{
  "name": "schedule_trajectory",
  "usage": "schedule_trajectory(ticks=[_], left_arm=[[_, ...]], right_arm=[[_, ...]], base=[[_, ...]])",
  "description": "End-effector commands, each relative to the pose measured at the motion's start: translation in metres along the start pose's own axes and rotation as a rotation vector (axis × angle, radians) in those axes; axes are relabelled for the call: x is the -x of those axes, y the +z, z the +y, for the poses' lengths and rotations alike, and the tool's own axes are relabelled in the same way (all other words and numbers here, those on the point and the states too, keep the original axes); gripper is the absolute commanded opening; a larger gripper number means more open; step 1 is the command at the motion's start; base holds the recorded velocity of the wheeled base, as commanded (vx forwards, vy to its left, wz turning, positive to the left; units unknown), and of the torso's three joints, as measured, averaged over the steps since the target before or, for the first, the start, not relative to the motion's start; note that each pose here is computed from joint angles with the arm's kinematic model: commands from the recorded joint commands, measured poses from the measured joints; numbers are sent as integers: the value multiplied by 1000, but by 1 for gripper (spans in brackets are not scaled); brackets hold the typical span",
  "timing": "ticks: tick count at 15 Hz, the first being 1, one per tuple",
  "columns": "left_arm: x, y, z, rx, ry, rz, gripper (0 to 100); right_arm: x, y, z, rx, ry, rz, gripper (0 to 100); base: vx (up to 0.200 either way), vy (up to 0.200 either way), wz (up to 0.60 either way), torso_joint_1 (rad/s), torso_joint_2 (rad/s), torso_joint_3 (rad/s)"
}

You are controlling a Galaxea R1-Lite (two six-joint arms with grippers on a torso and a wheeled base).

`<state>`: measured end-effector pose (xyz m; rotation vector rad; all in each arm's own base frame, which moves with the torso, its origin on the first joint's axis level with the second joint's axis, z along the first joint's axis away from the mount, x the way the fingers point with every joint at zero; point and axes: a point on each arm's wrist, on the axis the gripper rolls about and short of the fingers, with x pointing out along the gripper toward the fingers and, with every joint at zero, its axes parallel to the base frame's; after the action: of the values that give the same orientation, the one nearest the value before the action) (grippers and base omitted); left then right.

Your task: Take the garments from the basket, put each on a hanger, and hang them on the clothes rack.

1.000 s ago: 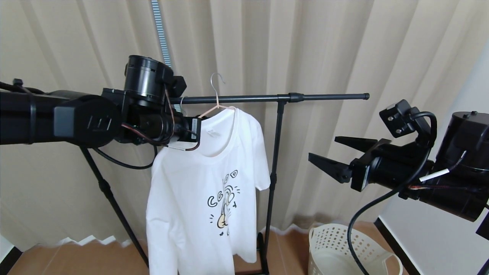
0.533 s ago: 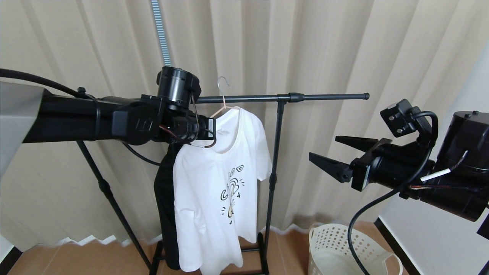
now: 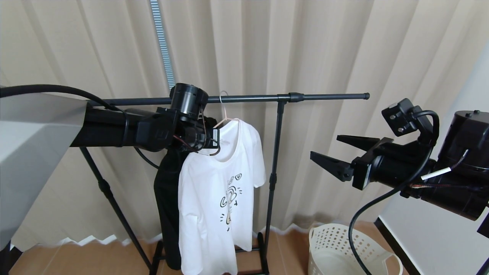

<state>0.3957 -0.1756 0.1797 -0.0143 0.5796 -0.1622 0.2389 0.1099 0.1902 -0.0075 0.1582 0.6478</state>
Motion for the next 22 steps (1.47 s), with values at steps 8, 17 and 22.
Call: schedule_trajectory(ticks=[8,17,22], left_arm=[[-5,-5,0,5,5,18,100],[43,0,7,7,-6,-10,100],[107,-13,23,4,-14,-19,100]], right_arm=[[-1,-1,-1,-1,-1,4,100],[0,-1,0,-1,-1,4,100],[11,7,3,8,1,-32,100]], base=[[0,0,0,0,0,0],[0,0,0,0,0,0],[0,0,0,0,0,0]])
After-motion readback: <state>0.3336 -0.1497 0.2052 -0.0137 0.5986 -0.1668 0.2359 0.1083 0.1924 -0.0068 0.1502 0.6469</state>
